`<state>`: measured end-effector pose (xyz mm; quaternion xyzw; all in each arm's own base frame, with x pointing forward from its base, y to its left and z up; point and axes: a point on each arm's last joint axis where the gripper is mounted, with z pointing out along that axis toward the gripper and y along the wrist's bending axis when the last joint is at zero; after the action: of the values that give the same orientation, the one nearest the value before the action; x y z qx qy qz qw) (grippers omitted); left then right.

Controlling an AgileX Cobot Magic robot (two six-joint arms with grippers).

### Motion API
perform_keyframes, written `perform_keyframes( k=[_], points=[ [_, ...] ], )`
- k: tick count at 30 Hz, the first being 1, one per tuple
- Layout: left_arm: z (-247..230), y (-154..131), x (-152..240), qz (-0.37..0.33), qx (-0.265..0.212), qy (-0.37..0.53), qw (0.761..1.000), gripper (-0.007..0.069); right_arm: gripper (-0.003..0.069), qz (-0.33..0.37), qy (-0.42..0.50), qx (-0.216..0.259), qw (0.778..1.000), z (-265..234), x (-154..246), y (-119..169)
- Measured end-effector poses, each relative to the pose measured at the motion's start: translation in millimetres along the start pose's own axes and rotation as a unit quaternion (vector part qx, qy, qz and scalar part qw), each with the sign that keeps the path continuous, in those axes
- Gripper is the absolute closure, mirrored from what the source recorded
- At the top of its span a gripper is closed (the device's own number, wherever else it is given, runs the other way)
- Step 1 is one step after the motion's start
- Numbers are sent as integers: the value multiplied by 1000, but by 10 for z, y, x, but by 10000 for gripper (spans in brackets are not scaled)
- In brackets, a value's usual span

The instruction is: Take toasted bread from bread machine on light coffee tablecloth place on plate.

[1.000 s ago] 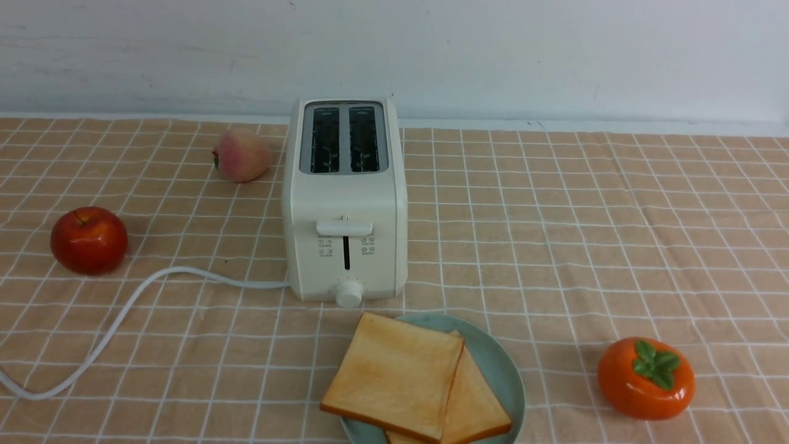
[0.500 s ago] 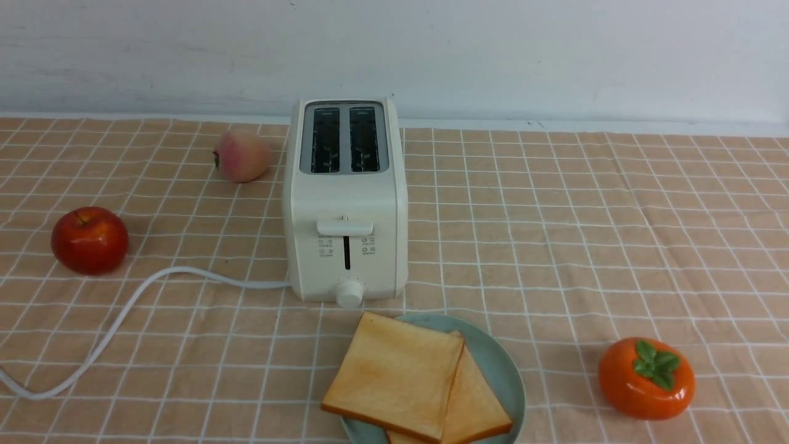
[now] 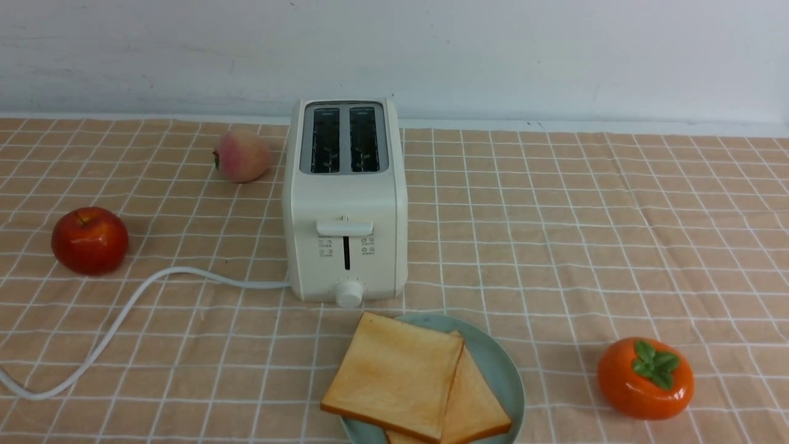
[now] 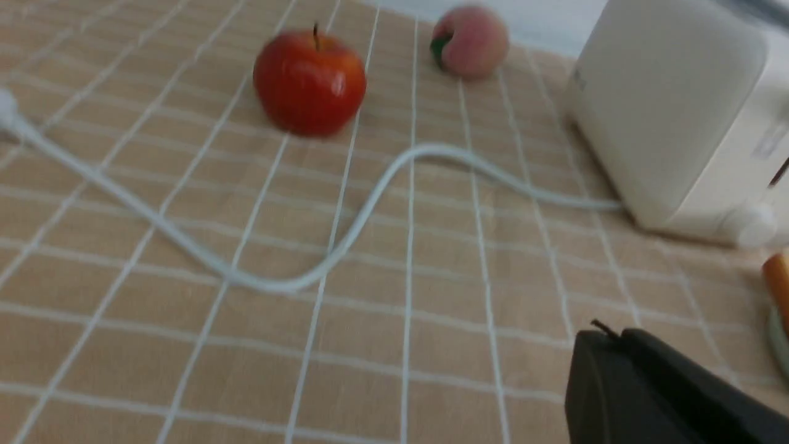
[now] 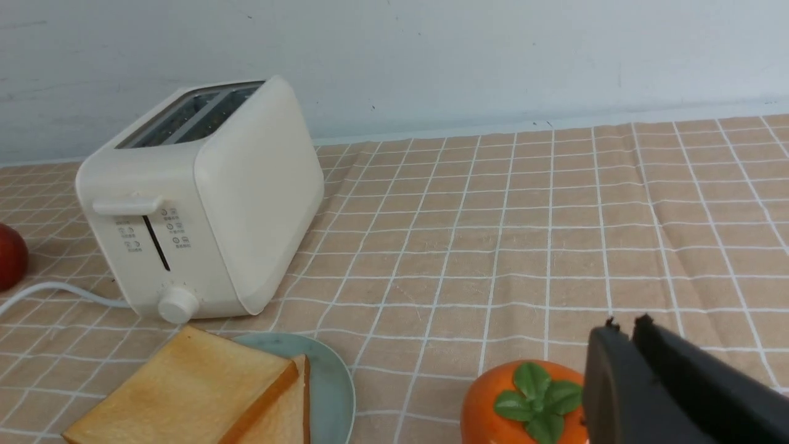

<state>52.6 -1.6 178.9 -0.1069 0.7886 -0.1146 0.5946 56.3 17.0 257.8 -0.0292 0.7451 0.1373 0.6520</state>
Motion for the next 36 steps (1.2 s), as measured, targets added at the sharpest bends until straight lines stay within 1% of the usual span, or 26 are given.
perform_keyframes(
  k=[6,36],
  points=[
    [22,40,108,0,-13,32,999,607,612,0,0,0,1000,0,1,0],
    [22,46,106,8,-16,32,999,580,568,0,-1,0,1000,-4,0,0]
  ],
)
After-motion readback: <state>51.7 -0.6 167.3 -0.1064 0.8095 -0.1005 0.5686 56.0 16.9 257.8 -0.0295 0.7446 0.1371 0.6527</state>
